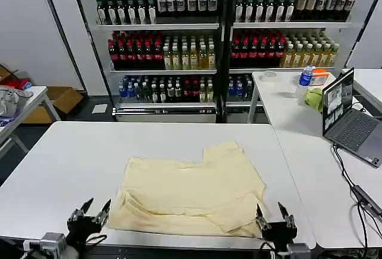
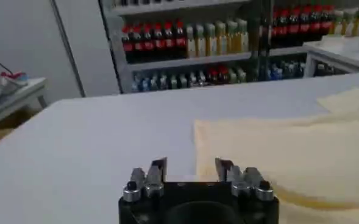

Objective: Fold and organize the clothes.

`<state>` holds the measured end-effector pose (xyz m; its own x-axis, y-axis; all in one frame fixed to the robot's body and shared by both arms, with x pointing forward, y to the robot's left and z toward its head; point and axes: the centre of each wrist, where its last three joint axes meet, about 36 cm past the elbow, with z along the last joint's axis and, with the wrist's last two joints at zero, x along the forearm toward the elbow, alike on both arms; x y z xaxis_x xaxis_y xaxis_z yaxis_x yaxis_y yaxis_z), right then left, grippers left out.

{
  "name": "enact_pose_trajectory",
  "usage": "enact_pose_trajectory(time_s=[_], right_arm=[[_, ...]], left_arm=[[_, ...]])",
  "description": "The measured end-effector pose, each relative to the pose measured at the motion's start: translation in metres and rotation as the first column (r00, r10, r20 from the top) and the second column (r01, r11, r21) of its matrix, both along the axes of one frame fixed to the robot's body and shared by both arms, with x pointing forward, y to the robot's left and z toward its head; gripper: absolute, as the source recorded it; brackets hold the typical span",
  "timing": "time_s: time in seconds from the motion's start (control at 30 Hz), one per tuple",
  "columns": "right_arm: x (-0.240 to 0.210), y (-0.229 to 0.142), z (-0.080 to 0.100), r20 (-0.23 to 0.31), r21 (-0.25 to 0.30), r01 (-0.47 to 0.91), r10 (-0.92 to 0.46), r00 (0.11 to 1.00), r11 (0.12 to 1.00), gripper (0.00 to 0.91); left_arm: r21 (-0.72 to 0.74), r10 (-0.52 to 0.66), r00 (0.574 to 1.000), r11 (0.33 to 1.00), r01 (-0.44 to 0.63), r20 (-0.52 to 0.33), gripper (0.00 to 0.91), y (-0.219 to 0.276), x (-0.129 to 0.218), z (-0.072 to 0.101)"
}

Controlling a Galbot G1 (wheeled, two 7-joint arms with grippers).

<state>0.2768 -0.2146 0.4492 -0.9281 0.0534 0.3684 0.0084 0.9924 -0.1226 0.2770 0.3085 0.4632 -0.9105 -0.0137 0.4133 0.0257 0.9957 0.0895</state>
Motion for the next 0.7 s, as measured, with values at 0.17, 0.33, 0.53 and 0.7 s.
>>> enact_pose_trajectory(time_s=[0.17, 0.33, 0.53, 0.7], right_arm=[[0.042, 0.005, -0.006, 0.002, 0.031, 0.003, -0.003, 1.0, 1.0, 0.907], [0.087, 0.011, -0.01, -0.006, 0.067, 0.008, -0.007, 1.0, 0.998, 0.907], [0.144, 0.018, -0.011, -0.017, 0.094, 0.012, -0.01, 1.0, 0.996, 0.907], [0.187, 0.024, -0.013, -0.036, 0.104, 0.009, -0.005, 0.999, 0.995, 0.907]], left_arm=[[-0.019, -0.007, 1.0, 1.0, 0.007, 0.009, 0.907, 0.003, 0.031, -0.001], [-0.04, -0.024, 1.0, 0.999, 0.024, -0.006, 0.907, 0.002, 0.066, -0.008], [-0.059, -0.046, 0.998, 0.997, 0.044, -0.037, 0.907, -0.004, 0.104, -0.018], [-0.064, -0.063, 0.996, 0.996, 0.059, -0.06, 0.907, -0.01, 0.133, -0.025]])
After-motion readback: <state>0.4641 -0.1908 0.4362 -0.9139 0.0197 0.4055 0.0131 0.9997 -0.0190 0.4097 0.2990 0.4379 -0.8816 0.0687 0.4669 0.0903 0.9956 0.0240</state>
